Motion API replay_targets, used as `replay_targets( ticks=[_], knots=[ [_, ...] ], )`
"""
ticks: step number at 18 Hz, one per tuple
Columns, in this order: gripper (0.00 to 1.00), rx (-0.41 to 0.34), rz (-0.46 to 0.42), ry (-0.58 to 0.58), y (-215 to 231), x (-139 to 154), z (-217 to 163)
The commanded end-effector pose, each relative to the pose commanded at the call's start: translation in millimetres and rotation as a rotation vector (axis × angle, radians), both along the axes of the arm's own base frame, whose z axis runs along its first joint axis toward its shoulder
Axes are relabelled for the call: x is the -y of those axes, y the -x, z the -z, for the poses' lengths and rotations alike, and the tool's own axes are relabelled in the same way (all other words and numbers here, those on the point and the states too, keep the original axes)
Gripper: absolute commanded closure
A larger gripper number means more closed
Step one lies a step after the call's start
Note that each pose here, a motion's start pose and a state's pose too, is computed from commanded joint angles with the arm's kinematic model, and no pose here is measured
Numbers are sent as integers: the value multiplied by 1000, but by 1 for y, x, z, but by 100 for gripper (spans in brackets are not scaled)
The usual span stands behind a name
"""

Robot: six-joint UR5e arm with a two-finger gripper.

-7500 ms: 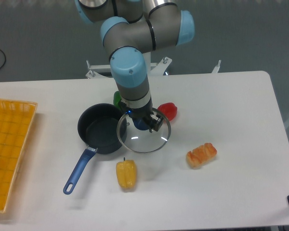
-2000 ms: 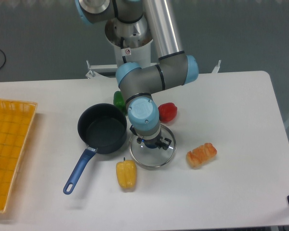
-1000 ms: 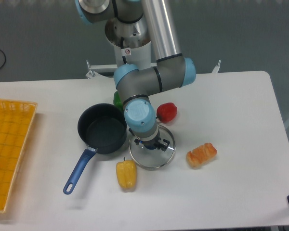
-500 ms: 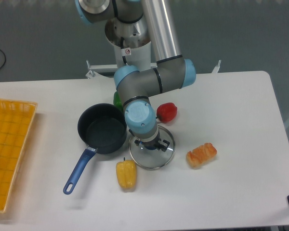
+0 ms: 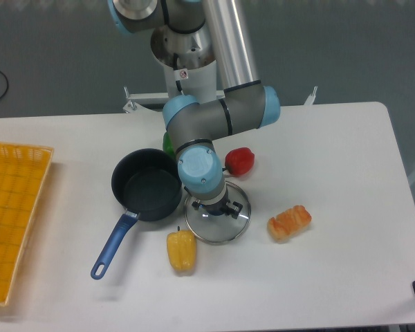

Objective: Place the lid on the table
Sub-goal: 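Set the glass lid flat on the table, adjusting its position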

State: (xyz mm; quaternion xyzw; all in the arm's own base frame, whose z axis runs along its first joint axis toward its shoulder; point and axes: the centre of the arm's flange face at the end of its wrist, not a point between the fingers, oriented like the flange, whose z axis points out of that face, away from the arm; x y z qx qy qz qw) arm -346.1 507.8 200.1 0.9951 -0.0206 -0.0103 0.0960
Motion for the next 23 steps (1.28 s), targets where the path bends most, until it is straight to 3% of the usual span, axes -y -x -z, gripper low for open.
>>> replay_targets(
  ticks=[17,22,23],
  knots=[
    [35,-7,5,12,0,-1,3],
    [26,-9,5,13,1,-2,6],
    [18,-8,6,13,1,-2,6]
  ],
)
